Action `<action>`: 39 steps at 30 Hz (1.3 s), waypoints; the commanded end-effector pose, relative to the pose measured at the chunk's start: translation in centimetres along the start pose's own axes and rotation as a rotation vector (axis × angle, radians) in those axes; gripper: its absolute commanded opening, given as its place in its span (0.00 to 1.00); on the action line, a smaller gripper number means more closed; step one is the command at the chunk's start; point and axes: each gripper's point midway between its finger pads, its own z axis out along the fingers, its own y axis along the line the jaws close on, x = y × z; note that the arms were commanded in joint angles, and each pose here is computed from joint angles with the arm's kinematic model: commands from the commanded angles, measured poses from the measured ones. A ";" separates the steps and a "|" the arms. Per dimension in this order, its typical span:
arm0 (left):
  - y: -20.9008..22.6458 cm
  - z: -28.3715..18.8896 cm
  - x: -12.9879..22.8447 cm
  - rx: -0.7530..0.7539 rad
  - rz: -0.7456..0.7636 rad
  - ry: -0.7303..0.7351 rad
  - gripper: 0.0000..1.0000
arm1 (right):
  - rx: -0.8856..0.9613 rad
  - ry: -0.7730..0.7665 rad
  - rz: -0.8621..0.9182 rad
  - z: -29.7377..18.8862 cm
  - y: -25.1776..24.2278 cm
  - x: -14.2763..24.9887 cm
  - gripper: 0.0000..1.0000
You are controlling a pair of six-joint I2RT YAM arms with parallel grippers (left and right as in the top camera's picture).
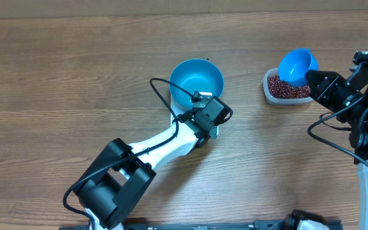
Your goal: Scoop item into bowl and weigh 150g on scale
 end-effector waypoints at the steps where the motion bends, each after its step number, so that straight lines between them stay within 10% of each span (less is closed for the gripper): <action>1: 0.4 0.5 -0.3 -0.024 -0.006 -0.010 0.04 | -0.009 -0.037 -0.031 -0.8 1.0 -1.2 0.04; 39: 2.1 1.2 1.9 -0.069 -0.063 0.043 0.04 | 0.005 -0.033 -0.029 -0.8 0.7 -1.1 0.04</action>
